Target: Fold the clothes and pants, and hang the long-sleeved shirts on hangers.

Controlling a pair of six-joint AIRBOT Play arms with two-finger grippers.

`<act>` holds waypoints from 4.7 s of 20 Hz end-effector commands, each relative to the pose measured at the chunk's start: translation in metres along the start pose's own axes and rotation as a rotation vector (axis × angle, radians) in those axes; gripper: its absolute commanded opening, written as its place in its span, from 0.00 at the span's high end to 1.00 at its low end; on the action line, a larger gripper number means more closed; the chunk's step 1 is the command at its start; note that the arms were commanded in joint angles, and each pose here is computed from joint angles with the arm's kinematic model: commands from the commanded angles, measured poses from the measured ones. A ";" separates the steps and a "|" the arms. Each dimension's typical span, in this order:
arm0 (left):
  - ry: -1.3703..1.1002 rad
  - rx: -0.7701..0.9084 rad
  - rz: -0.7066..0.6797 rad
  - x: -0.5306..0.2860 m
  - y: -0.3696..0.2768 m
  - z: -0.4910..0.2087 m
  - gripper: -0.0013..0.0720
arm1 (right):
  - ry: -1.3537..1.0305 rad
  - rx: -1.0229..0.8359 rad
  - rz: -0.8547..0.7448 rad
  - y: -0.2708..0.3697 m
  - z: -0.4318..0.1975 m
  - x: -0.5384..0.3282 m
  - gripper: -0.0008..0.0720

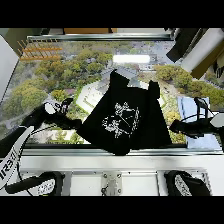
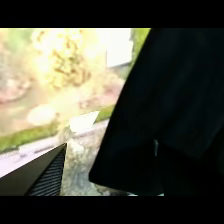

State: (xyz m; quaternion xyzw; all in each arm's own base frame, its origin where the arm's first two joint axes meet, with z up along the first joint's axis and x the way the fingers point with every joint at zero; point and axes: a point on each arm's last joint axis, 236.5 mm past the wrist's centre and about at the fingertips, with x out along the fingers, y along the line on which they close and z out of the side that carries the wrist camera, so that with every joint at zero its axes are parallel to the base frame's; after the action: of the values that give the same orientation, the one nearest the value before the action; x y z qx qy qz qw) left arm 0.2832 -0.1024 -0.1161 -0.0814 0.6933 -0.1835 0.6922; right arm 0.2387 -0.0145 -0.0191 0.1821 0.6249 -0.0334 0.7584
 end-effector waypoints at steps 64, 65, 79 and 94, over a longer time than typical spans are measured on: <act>-0.909 0.110 -0.136 -0.289 -0.170 0.143 0.97 | -0.858 -0.279 0.188 0.153 0.262 -0.231 0.98; -0.883 0.115 -0.112 -0.268 -0.163 0.172 0.97 | -0.861 -0.264 0.188 0.153 0.282 -0.210 0.98; -0.309 -0.210 -0.004 -0.127 0.019 0.191 0.04 | -0.537 -0.303 0.050 0.097 0.223 -0.121 0.06; -0.136 -0.340 -0.172 -0.018 0.053 0.138 0.14 | -0.095 0.147 0.052 0.028 -0.003 0.030 0.06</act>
State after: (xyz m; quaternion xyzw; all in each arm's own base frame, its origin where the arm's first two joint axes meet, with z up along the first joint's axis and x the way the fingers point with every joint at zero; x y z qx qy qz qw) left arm 0.4283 -0.0636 -0.1096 -0.2642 0.6563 -0.1103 0.6981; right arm 0.2784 0.0135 -0.0142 0.1962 0.5543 -0.0257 0.8084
